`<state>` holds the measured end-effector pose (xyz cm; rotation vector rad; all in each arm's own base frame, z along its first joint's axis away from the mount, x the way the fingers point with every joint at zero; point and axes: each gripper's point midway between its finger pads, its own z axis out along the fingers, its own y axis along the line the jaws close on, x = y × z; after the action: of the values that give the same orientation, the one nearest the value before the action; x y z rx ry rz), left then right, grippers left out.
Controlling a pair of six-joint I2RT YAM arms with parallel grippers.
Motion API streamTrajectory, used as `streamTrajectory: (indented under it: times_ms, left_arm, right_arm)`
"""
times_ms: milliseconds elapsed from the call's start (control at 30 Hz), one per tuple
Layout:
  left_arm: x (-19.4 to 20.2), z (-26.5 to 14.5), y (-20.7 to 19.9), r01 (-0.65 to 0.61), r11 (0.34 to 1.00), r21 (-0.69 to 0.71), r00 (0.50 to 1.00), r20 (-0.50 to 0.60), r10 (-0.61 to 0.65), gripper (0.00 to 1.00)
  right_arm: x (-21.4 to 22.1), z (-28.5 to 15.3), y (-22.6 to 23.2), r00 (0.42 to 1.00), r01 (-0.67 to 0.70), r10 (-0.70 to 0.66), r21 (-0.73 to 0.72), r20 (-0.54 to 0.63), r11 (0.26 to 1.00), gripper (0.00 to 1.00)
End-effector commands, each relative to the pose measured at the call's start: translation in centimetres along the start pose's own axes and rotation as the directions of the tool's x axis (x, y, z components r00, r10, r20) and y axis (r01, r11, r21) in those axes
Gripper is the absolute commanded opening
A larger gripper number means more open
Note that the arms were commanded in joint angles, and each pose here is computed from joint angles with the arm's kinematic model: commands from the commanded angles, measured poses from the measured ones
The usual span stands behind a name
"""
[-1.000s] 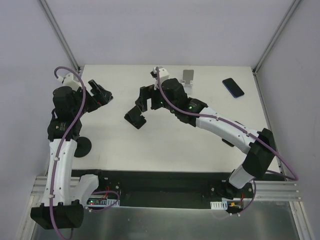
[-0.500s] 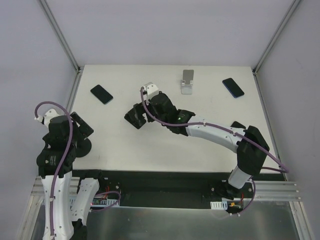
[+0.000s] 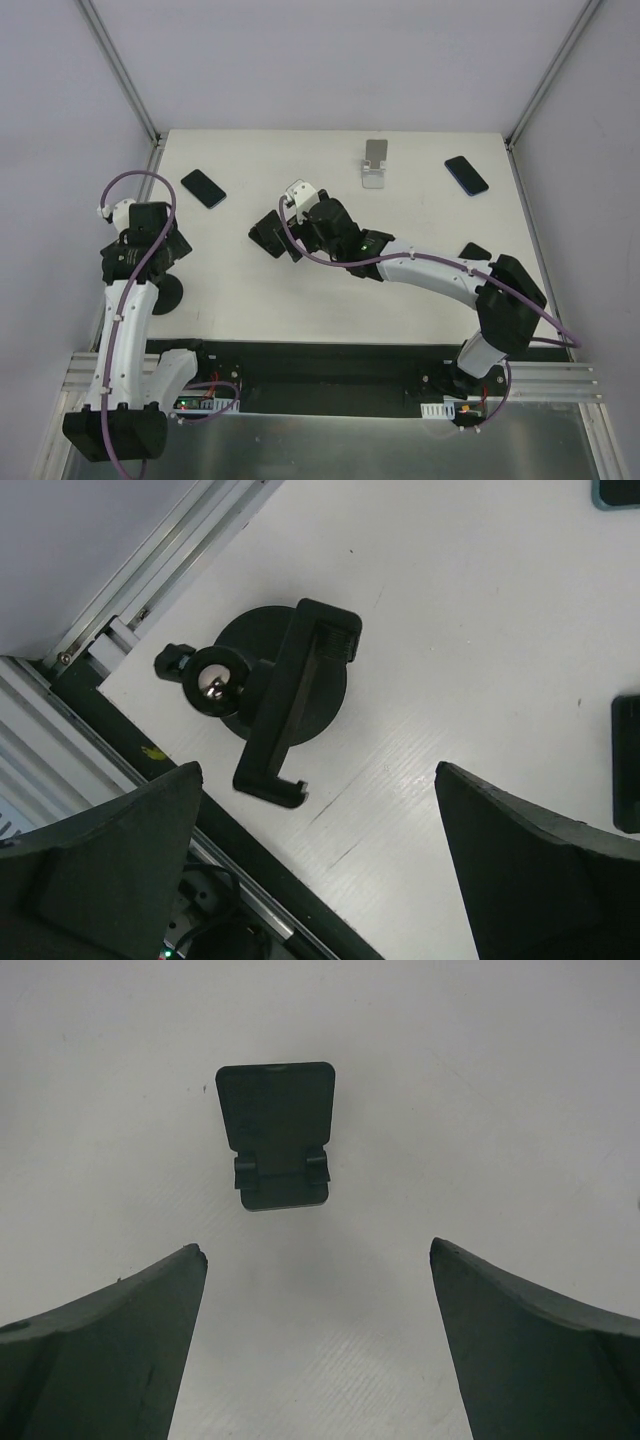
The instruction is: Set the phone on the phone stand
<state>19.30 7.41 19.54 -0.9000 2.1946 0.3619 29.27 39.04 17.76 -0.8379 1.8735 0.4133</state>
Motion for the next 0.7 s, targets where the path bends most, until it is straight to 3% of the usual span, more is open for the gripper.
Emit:
streamTrajectory:
  times_ms: [0,200,467,567,667]
  left_arm:
    - [-0.5,1.4,-0.6,-0.036,0.999,-0.002,0.999,0.023,0.036,0.99]
    - [0.2,2.8,0.9,-0.024,0.993,-0.114,1.0,0.016,0.026,0.83]
    - [-0.3,3.4,2.0,-0.049,0.982,-0.182,0.997,0.053,0.059,0.51]
    - [-0.4,3.6,2.1,-0.067,0.98,-0.185,0.995,0.058,0.079,0.32]
    - [-0.9,3.4,2.1,-0.087,0.979,-0.185,0.993,0.066,0.101,0.03]
  right_arm:
    - [-3.8,-1.7,-0.5,0.991,0.015,-0.014,-0.002,0.131,1.0,0.96]
    - [-3.7,-1.6,-0.5,0.99,0.014,-0.014,0.001,0.138,1.0,0.96]
    - [-3.5,-1.4,-0.5,0.99,0.016,-0.017,0.006,0.138,1.0,0.96]
    - [-3.4,-1.3,-0.6,0.991,0.018,-0.019,0.011,0.135,1.0,0.96]
    - [-3.4,-1.4,-0.9,0.99,0.015,-0.018,0.021,0.139,1.0,0.96]
